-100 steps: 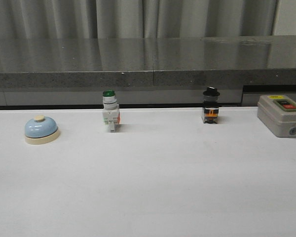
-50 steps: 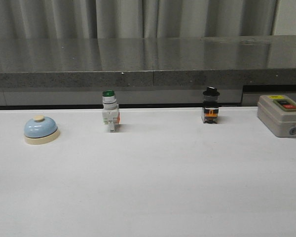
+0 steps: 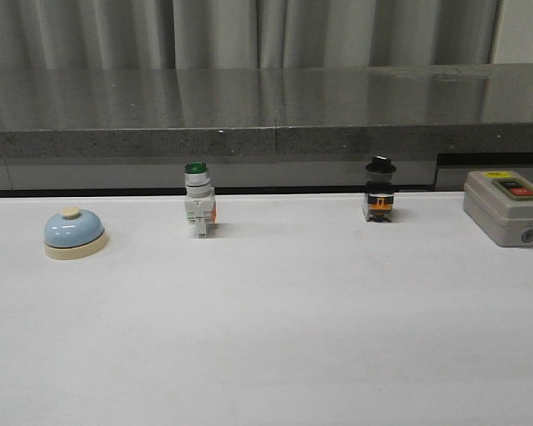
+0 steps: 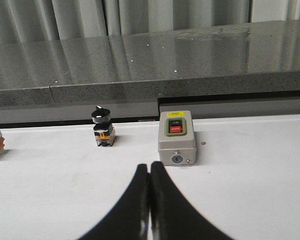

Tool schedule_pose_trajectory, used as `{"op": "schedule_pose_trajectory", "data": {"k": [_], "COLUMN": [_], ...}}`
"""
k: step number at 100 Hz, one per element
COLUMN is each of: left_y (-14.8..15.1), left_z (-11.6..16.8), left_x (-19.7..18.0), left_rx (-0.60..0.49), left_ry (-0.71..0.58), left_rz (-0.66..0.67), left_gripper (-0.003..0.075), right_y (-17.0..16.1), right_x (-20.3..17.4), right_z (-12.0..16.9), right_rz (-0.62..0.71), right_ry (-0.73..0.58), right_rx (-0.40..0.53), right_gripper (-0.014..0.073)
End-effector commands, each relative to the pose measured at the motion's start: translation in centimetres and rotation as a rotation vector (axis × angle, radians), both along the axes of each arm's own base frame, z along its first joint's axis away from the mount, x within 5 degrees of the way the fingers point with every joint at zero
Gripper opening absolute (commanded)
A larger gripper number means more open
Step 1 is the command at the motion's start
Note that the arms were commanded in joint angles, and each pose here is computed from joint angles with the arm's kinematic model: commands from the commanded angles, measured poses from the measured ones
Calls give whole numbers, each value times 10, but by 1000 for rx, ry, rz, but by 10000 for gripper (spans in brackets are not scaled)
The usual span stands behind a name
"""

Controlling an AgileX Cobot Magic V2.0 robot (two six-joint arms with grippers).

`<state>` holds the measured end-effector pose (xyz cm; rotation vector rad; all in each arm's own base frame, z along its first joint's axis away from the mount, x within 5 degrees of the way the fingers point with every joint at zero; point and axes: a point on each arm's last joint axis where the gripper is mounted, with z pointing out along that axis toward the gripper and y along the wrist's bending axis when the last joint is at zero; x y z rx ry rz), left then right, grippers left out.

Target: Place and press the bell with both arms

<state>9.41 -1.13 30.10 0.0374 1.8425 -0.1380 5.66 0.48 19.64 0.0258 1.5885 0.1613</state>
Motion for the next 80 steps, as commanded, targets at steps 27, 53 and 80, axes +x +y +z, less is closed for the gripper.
{"op": "schedule_pose_trajectory", "data": {"k": [27, 53, 80], "left_y": [-8, -12, -13], "left_z": [58, 45, 38], "left_x": [63, 95, 102], "left_rx": [14, 43, 54], "left_ry": [243, 394, 429], "left_rz": [9, 7, 4], "left_gripper": [-21, -21, -1], "right_y": [0, 0, 0], "right_x": [-3, -3, -3], "right_z": [15, 15, 15], "right_rz": [0, 0, 0], "right_ry": [-121, -121, -121], "right_rx": [0, 0, 0], "right_gripper": [-64, -64, -64]}}
